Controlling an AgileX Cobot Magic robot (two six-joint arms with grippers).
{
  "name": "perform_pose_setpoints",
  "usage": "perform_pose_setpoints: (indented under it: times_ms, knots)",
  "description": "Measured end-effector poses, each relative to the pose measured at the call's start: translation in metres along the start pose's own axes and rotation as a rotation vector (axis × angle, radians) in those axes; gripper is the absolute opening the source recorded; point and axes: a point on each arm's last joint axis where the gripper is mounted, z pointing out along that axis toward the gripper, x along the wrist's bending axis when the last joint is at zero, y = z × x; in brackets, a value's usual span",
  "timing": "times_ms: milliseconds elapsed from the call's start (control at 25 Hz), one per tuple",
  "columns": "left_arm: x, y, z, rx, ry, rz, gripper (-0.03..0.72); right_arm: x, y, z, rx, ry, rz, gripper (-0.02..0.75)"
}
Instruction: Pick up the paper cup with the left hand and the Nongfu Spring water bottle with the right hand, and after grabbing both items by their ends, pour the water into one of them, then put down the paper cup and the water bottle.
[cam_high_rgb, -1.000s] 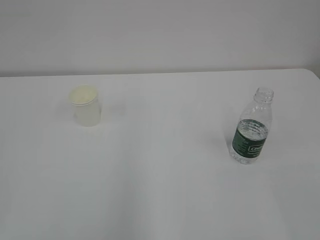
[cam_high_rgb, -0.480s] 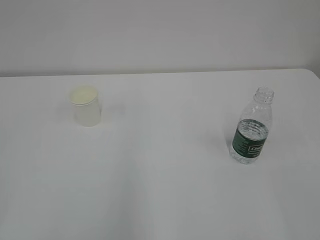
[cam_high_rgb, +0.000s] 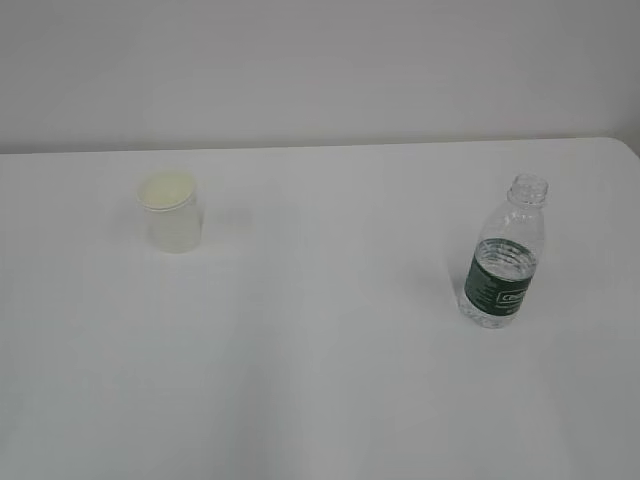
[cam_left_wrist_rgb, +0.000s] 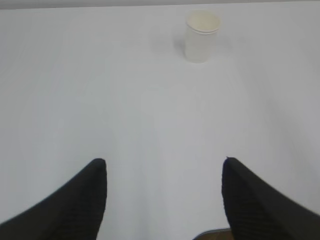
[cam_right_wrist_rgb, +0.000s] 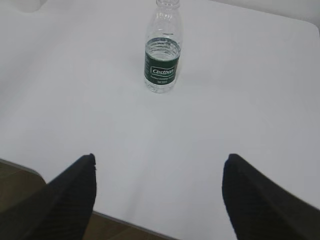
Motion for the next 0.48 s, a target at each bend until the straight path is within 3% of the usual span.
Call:
perform_pose_setpoints:
  times_ms: [280,480]
  knots:
    - [0.000,0.000,0.000,0.000,-0.002,-0.001,0.513,0.002,0.002,-0.001,-0.017,0.017,0.009,0.587]
    - [0.000,0.001,-0.002,-0.008,-0.002,0.000,0.513,0.002,0.011,-0.006,-0.100,0.027,0.022,0.587]
